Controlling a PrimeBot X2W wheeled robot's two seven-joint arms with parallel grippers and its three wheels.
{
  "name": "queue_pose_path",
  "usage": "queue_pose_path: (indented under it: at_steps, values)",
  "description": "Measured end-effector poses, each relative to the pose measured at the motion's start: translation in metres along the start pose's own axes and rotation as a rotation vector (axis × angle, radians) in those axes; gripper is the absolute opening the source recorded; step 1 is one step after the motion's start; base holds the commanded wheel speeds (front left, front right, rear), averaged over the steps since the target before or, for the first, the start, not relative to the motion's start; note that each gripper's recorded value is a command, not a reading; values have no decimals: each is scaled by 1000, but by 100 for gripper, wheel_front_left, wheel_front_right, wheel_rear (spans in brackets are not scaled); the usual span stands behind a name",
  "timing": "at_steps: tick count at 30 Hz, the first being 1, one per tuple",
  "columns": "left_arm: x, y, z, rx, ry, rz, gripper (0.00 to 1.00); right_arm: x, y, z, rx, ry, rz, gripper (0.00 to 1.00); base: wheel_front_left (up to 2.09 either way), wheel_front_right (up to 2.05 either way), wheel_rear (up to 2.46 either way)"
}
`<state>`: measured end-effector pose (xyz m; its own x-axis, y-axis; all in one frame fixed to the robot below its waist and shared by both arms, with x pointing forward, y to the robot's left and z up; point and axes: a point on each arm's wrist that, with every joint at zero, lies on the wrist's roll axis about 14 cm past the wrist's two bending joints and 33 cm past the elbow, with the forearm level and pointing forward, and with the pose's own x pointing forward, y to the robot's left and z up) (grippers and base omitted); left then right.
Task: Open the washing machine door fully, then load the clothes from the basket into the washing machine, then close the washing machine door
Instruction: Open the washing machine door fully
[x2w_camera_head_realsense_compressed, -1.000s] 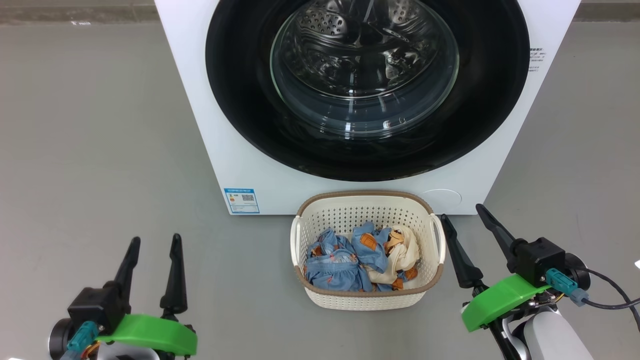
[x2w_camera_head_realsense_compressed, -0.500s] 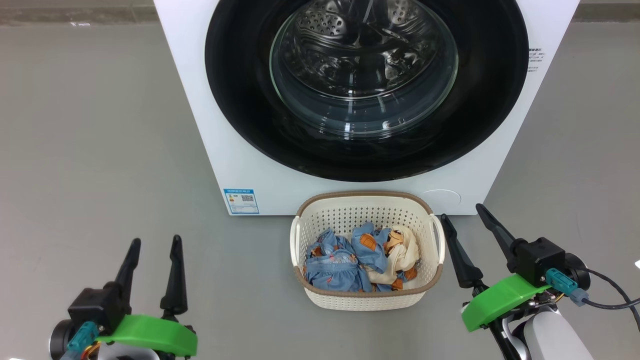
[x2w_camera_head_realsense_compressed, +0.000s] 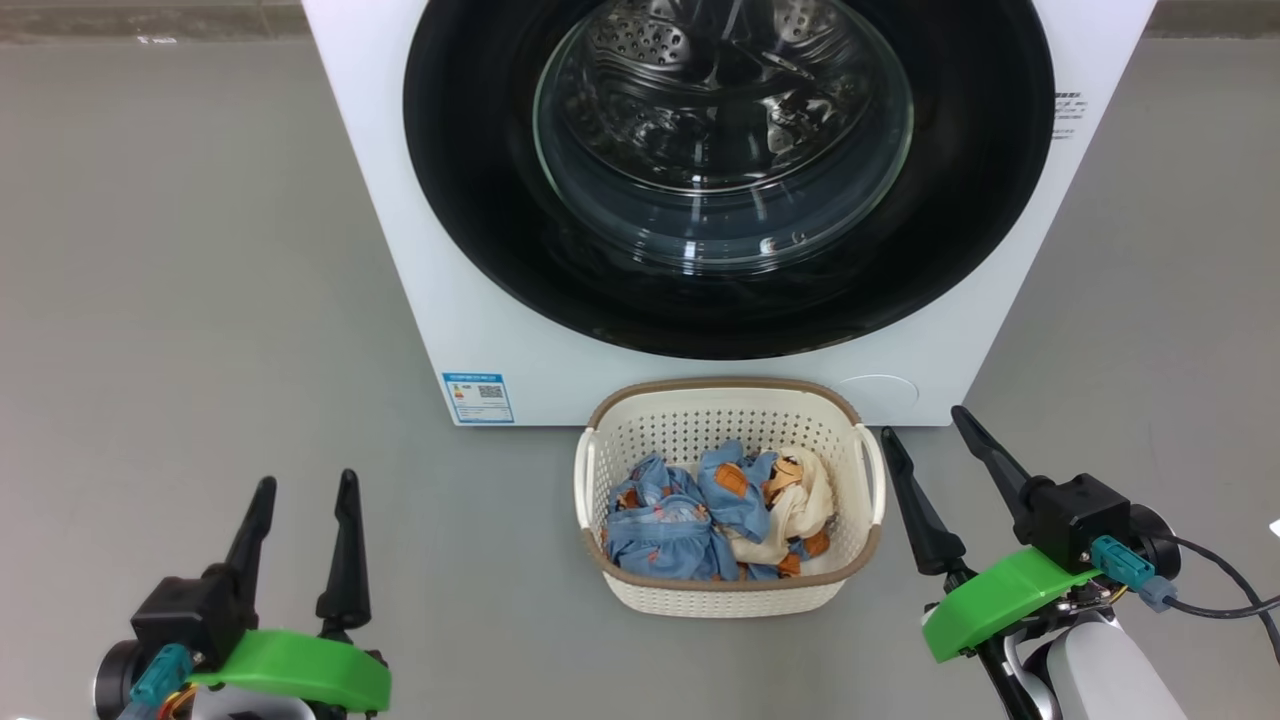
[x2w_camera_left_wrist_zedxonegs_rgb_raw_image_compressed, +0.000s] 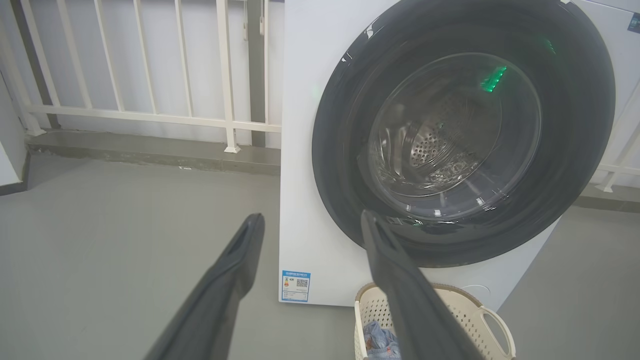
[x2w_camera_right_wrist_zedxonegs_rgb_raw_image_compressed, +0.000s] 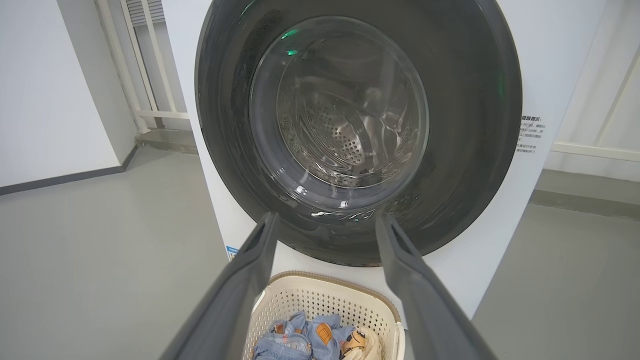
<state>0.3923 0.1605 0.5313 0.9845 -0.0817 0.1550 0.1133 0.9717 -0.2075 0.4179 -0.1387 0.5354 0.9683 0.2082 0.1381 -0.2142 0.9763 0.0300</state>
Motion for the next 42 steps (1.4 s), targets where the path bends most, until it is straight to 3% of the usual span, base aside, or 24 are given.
queue_pose_path:
  at_steps: [22,42]
  values:
    - [2,-3,-1,-6,0,-8,100,-1,-5,0,-2,0,-12,100,100,100,-200]
    - [0,-4,0,-5,-1,-11,100,-3,-4,5,-5,-10,-12,100,11,11,-22]
